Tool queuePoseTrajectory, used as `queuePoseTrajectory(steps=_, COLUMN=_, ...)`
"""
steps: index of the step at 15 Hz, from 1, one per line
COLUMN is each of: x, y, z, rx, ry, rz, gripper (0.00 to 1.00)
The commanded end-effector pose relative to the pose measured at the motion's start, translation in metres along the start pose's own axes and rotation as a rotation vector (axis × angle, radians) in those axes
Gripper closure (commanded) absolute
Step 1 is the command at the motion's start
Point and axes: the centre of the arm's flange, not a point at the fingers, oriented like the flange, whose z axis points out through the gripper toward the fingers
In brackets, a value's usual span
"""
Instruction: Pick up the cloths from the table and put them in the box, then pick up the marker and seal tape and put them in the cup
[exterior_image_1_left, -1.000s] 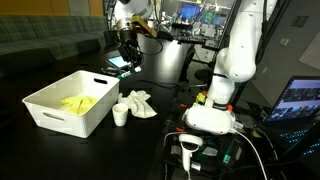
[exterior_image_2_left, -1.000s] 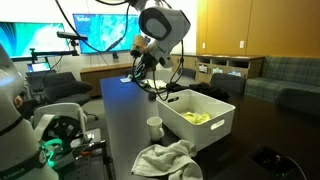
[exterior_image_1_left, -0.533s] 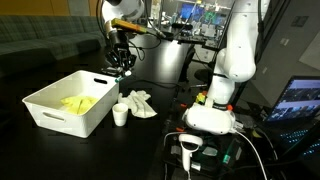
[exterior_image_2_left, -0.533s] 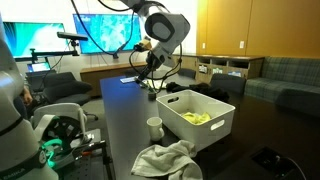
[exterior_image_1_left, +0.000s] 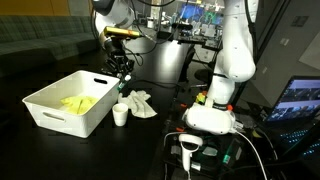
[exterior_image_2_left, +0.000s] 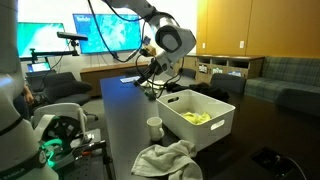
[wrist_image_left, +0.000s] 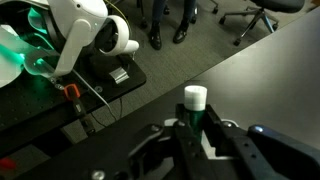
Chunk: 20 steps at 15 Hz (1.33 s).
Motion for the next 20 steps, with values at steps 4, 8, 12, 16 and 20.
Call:
queuePoseTrajectory(steps=4, x=0.031, y=-0.005, z=-0.017, rx=0.048, ry=-0.141, rz=0.024, gripper=0.95)
queuePoseTrajectory(steps=8, x=0.055, y=0.001, z=-0.016, rx=0.114, ry=-0.182, rz=0.06, gripper=0.95)
queuePoseTrajectory(steps=12, x=0.076, y=0.011, z=-0.002, rx=0.207, ry=-0.236, rz=0.113, gripper=0.95)
queuePoseTrajectory(steps=16, x=0.089, y=0.03, z=0.01, rx=0.297, ry=-0.28, rz=0.174, gripper=0.95)
queuePoseTrajectory(steps=20, x=0.103, y=0.048, z=0.022, rx=0.377, ry=-0.307, rz=0.238, gripper=0.95)
